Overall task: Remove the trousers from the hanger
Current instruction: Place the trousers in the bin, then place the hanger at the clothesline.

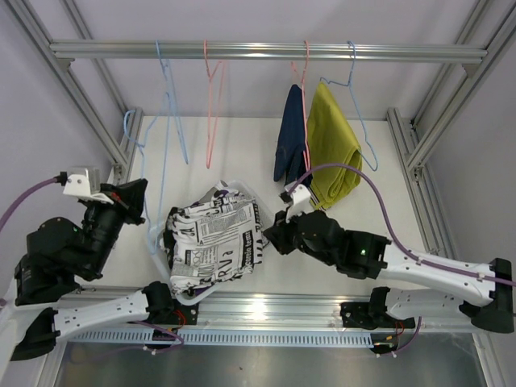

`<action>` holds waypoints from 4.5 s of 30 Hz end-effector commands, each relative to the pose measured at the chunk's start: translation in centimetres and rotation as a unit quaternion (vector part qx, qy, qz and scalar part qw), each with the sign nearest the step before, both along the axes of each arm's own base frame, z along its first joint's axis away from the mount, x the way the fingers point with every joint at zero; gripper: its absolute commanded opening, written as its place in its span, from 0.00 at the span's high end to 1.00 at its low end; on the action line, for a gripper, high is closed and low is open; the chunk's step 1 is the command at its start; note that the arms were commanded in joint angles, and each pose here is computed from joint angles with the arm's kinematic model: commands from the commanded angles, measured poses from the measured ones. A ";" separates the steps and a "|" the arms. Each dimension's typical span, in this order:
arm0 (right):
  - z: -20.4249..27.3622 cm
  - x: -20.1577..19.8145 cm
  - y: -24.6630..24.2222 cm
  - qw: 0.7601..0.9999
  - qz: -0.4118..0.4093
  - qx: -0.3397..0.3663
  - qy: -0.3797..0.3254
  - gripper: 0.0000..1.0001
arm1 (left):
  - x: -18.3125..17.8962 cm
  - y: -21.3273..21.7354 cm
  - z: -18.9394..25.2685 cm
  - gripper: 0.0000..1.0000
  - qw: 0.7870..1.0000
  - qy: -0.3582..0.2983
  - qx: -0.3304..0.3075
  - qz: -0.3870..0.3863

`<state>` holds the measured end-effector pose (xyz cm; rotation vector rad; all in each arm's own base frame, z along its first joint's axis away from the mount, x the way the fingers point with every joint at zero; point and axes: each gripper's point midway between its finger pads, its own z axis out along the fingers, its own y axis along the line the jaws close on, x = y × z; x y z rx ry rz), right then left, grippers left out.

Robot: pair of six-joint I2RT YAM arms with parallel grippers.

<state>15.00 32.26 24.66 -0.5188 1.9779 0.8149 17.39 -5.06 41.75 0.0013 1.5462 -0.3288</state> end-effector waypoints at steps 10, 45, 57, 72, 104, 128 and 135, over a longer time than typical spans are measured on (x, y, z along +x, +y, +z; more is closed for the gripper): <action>0.4 0.6 -5.7 0.998 -0.044 -0.011 -0.034 0.86 | -0.5 1.7 3.5 1.00 0.999 0.019 -0.039 0.023; 1.7 0.8 -12.3 0.993 -0.105 -0.006 -0.057 0.83 | -0.8 -14.7 7.4 1.00 0.965 0.047 -0.139 -0.217; 1.5 0.6 -12.2 0.994 -0.100 -0.007 -0.054 0.83 | 4.5 -17.7 8.4 1.00 0.988 0.013 -0.098 -0.116; 1.1 0.8 -11.8 0.993 -0.099 -0.018 -0.054 0.82 | 10.2 -19.4 9.5 1.00 0.994 -0.018 -0.092 -0.060; -1.0 2.3 -11.2 0.991 -0.110 -0.059 -0.038 0.83 | 21.2 -20.2 8.2 1.00 0.996 -0.034 -0.082 -0.006; -1.5 2.1 -11.4 0.992 -0.109 -0.054 -0.023 0.83 | 21.2 -20.7 1.4 0.99 0.996 0.019 -0.082 -0.017; -1.5 2.1 -11.1 0.993 -0.104 -0.054 -0.022 0.77 | 19.2 -20.5 0.8 0.91 0.995 0.024 -0.085 -0.034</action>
